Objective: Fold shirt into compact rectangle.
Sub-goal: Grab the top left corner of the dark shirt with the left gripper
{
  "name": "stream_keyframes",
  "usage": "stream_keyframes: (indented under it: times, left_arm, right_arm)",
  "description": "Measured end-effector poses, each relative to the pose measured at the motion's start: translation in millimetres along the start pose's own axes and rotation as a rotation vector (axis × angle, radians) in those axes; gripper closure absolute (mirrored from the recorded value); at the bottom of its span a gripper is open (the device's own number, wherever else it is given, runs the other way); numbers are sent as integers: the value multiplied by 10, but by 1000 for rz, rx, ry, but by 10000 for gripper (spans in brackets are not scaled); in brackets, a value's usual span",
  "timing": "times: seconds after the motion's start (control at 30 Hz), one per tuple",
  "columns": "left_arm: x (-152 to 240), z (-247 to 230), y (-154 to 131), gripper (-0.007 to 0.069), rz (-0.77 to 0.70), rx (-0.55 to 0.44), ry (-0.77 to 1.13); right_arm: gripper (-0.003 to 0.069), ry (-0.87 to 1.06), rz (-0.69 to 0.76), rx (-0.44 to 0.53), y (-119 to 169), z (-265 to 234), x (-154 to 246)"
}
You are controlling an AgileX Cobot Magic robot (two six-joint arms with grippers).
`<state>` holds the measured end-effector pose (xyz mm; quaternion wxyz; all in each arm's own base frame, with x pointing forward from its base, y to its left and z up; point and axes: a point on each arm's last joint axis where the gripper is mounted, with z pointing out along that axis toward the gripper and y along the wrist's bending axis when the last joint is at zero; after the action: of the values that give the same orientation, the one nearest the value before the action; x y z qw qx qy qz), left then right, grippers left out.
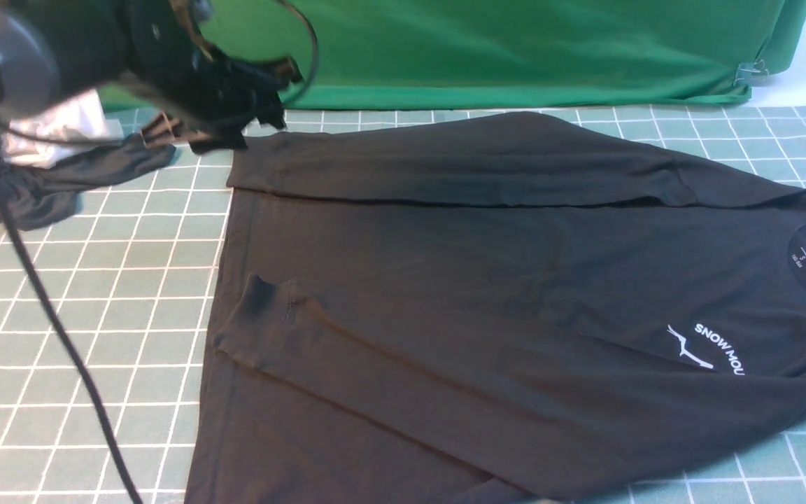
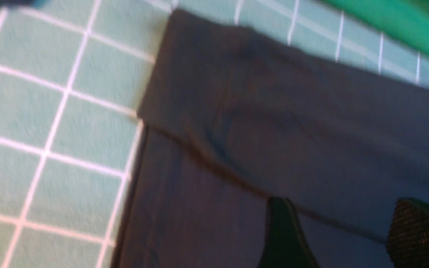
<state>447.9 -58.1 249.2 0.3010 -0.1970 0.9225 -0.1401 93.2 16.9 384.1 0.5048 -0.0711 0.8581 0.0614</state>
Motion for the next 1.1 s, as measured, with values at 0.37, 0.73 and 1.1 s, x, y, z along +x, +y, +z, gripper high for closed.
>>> stream_keyframes:
  times: [0.37,0.73,1.1]
  left_arm:
    - [-171,817,382,278,-56,-100,121]
    - [-195,1132,491,279,-50,-97,77]
    - [-232,1132,561,279,64,-169,40]
  right_arm:
    - [442,0,-1,0,0,0,0]
    - [427,1,-2,0,0,0,1]
    - [423,2,-2,0,0,0,2]
